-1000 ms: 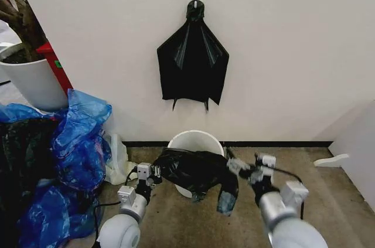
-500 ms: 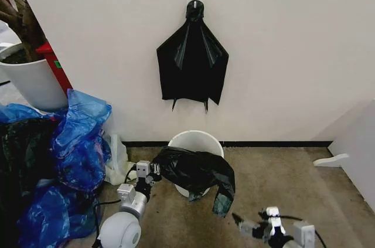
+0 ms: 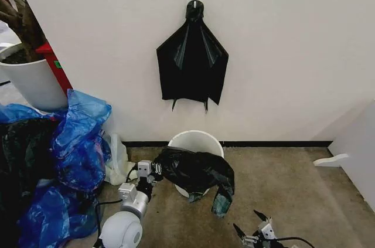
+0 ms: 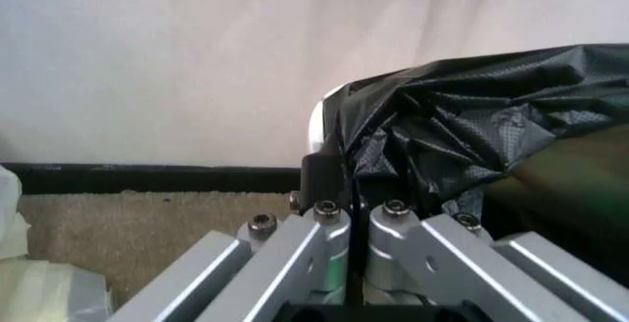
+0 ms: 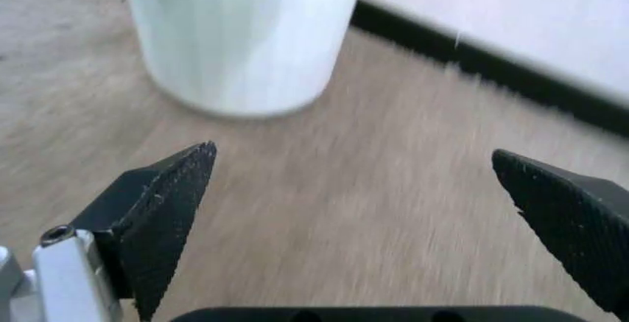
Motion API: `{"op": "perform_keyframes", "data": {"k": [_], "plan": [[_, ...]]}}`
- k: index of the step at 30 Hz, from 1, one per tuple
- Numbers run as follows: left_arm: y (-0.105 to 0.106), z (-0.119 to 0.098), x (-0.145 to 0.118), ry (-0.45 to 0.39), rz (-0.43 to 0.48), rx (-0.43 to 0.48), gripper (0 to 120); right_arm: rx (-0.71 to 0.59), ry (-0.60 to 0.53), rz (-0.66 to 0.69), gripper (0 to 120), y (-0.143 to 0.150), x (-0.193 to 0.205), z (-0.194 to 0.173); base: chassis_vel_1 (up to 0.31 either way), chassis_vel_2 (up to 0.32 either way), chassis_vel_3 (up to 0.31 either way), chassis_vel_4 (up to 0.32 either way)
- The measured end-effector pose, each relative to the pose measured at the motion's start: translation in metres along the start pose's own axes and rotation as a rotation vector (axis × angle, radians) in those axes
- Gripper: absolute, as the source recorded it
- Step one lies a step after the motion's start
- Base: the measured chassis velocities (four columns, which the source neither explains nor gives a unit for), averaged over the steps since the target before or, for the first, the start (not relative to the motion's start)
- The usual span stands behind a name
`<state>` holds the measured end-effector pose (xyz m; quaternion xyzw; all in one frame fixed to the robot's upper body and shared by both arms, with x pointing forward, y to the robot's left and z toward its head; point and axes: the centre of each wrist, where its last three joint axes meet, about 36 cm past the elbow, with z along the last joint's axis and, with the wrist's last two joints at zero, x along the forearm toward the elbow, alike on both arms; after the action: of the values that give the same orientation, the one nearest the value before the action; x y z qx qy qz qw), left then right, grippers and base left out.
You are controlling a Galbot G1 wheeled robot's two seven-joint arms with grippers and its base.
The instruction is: Place the garbage bag over the trash bin.
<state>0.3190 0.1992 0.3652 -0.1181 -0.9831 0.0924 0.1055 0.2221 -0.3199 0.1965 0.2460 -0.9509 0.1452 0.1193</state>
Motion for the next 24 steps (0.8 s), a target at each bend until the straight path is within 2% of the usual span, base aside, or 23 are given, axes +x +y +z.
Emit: {"op": "perform_keyframes", "data": {"k": [2, 9, 18, 23, 24], "plan": [[0.000, -0.001, 0.002, 0.002, 0.001, 0.001, 0, 0.068, -0.056, 0.015, 100, 0.006, -0.016, 0.002, 0.000, 0.000, 0.000, 0.000], [-0.001, -0.004, 0.005, 0.007, 0.007, 0.003, 0, 0.177, -0.188, 0.031, 100, 0.015, -0.042, 0.019, 0.000, 0.000, 0.000, 0.000], [0.000, -0.007, 0.005, 0.009, 0.017, -0.004, 0, 0.130, -0.304, 0.045, 100, 0.026, -0.035, 0.024, 0.000, 0.000, 0.000, 0.000], [-0.002, -0.006, 0.005, 0.010, 0.031, -0.004, 0, 0.137, -0.334, 0.044, 100, 0.020, -0.036, 0.014, 0.000, 0.000, 0.000, 0.000], [-0.002, -0.007, 0.006, 0.010, 0.033, -0.003, 0, 0.175, -0.353, 0.024, 100, 0.013, -0.039, 0.011, 0.000, 0.000, 0.000, 0.000]]}}
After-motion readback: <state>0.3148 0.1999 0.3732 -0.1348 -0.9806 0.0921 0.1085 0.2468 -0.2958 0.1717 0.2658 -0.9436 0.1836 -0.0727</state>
